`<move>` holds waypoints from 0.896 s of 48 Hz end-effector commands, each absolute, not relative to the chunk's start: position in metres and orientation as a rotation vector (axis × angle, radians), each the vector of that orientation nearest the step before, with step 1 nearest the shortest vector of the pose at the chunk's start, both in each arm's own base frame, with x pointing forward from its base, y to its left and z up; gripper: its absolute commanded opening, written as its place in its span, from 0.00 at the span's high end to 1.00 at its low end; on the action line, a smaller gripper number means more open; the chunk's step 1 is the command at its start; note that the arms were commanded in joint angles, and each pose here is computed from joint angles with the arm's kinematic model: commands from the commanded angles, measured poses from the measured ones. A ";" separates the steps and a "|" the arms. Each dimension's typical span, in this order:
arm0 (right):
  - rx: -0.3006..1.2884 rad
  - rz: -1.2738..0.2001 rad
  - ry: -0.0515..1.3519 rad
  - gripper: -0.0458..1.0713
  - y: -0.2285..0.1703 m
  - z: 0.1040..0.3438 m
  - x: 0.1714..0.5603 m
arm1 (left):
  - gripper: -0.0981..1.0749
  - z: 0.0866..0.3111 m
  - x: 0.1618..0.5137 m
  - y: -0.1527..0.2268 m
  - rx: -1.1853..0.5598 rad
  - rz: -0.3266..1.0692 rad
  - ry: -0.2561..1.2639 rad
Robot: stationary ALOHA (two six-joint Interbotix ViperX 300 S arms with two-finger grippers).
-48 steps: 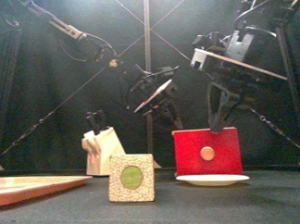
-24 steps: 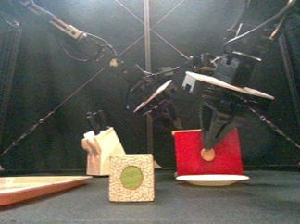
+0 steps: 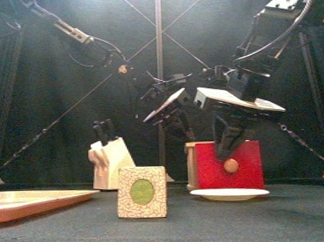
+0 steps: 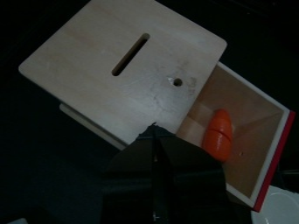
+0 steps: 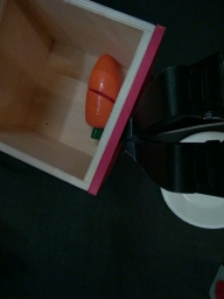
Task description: Close drawer
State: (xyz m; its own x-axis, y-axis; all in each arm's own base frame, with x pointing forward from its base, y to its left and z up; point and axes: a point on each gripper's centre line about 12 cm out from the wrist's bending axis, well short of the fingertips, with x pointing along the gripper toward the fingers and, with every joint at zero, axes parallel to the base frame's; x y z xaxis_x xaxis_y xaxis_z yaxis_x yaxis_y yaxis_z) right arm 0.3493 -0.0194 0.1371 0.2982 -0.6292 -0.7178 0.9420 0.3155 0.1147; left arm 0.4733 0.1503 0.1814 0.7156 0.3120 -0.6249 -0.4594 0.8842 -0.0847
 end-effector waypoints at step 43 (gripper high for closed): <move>0.620 -1.252 0.502 0.70 -0.090 0.161 0.341 | 0.58 0.195 0.475 0.150 -0.265 0.441 0.620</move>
State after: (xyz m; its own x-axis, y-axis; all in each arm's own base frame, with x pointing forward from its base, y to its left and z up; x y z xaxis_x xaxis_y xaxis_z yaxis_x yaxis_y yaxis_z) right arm 0.3403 -0.0836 0.1439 0.2211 -0.7029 -0.6761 0.9731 0.2046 0.1055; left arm 0.4722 0.1505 0.1812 0.7080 0.3143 -0.6325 -0.4695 0.8784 -0.0891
